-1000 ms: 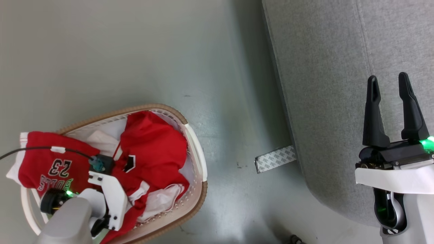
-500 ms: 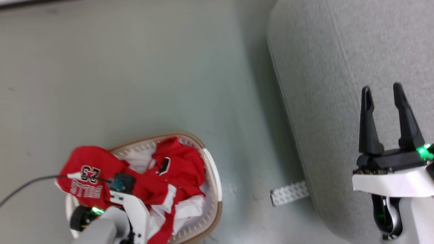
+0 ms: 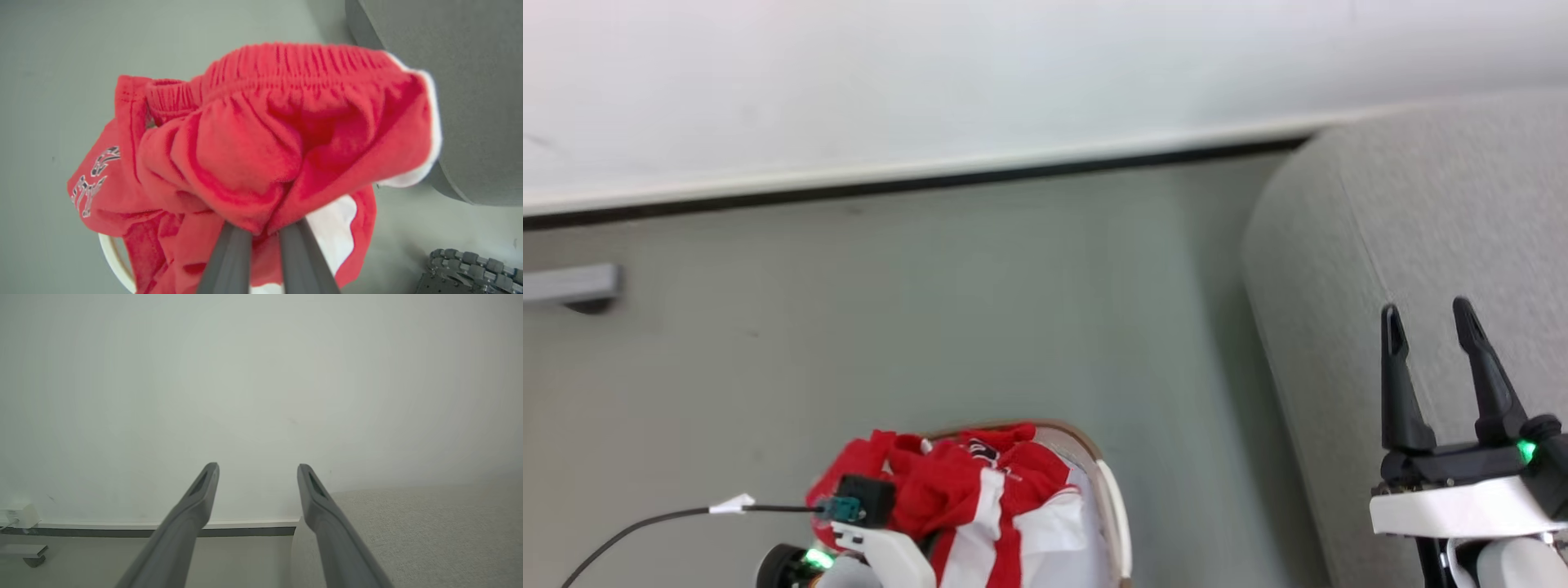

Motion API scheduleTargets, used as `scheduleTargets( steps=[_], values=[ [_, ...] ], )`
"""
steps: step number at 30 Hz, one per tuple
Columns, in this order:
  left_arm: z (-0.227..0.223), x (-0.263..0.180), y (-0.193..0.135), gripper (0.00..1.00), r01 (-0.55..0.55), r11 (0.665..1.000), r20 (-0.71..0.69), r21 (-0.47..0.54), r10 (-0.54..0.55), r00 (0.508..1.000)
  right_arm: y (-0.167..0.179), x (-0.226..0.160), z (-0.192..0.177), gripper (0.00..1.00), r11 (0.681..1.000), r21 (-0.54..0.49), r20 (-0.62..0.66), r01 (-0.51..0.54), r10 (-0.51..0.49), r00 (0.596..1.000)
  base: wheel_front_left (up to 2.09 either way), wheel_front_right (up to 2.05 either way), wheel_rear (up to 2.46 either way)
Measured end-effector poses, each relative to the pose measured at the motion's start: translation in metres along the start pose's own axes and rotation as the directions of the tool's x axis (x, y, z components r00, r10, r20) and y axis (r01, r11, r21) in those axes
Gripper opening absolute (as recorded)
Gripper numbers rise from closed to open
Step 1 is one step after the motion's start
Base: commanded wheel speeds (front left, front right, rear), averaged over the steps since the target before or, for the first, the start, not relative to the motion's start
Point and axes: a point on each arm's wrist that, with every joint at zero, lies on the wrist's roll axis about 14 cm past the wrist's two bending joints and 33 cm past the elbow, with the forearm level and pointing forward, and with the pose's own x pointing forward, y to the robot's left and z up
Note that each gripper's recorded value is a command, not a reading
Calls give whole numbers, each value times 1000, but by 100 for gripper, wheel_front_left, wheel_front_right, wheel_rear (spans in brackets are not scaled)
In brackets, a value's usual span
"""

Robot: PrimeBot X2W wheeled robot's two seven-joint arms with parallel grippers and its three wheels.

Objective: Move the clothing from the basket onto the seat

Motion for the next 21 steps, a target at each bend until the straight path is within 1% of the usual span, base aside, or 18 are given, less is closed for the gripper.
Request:
scheduleTargets(
  steps=[4,6,10,15,21],
  values=[
    [30,-22,-3,0,-10,1000,139,5,9,990,18,-2,7,100,999,14,19,-48,47,999,0,0,0],
    [42,-33,-4,0,-16,999,196,29,10,981,26,-5,10,100,998,18,26,-68,67,997,0,0,0],
    [68,-57,-10,0,-33,998,319,47,17,948,42,-9,20,100,993,18,48,-113,112,992,0,0,0],
    [105,-90,-14,0,-69,997,472,44,40,881,58,-16,31,100,987,18,76,-161,159,984,0,0,0],
    [151,-130,-26,0,-63,998,637,24,33,770,71,-23,42,100,981,17,104,-195,193,976,0,0,0]
  ],
)
